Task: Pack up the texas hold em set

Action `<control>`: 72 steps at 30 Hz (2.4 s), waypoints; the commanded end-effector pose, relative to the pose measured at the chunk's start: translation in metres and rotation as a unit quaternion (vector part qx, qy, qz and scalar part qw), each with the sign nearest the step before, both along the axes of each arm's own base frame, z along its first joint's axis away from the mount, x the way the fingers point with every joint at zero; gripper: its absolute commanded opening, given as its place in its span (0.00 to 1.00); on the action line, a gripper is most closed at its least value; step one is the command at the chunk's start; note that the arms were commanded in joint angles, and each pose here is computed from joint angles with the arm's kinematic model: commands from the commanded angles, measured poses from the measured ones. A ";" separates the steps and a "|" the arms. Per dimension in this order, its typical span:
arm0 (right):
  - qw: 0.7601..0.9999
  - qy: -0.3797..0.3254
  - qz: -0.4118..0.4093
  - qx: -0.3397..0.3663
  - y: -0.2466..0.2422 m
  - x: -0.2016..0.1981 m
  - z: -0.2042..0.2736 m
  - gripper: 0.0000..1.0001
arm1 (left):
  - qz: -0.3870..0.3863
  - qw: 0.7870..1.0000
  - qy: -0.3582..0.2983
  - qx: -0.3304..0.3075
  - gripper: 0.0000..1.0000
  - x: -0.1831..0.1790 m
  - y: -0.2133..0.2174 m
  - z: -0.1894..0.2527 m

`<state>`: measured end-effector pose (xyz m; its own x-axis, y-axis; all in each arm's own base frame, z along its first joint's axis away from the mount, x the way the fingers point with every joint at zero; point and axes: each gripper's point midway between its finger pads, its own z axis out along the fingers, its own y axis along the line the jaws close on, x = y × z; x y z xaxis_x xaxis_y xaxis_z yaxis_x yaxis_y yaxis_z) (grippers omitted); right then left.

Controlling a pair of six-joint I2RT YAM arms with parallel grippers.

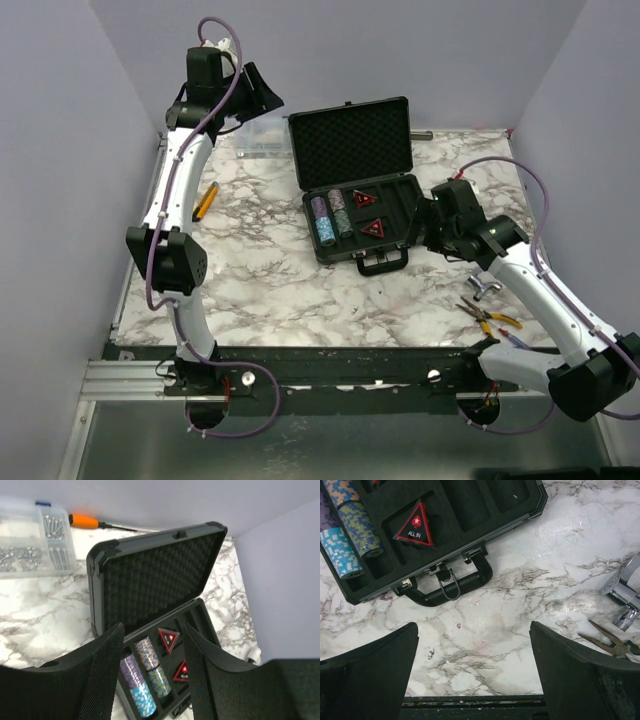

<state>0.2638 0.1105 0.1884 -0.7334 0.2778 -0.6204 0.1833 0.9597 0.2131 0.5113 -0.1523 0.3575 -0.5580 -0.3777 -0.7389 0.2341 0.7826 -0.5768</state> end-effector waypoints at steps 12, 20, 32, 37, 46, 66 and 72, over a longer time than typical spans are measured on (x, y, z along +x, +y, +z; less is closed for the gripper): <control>0.998 0.030 0.027 -0.055 -0.008 0.001 -0.034 0.92 | -0.008 0.993 0.037 -0.115 0.51 0.068 0.015 -0.026; 0.997 0.037 0.035 -0.063 -0.010 -0.002 -0.041 0.92 | -0.011 0.983 0.052 -0.174 0.52 0.096 0.032 -0.052; 0.995 0.052 0.043 -0.069 -0.008 -0.001 -0.051 0.91 | -0.028 0.967 0.091 -0.235 0.52 0.118 0.029 -0.091; 0.995 0.052 0.047 -0.067 -0.005 0.003 -0.051 0.90 | -0.036 0.957 0.113 -0.265 0.50 0.123 0.020 -0.103; 0.995 0.057 0.053 -0.068 -0.001 0.007 -0.053 0.88 | -0.031 0.941 0.159 -0.296 0.46 0.129 0.008 -0.134; 0.995 0.056 0.047 -0.069 -0.004 0.005 -0.050 0.86 | -0.058 0.909 0.215 -0.353 0.35 0.130 -0.039 -0.160; 0.995 0.055 0.046 -0.067 -0.004 0.004 -0.049 0.86 | -0.084 0.913 0.206 -0.342 0.33 0.120 -0.044 -0.153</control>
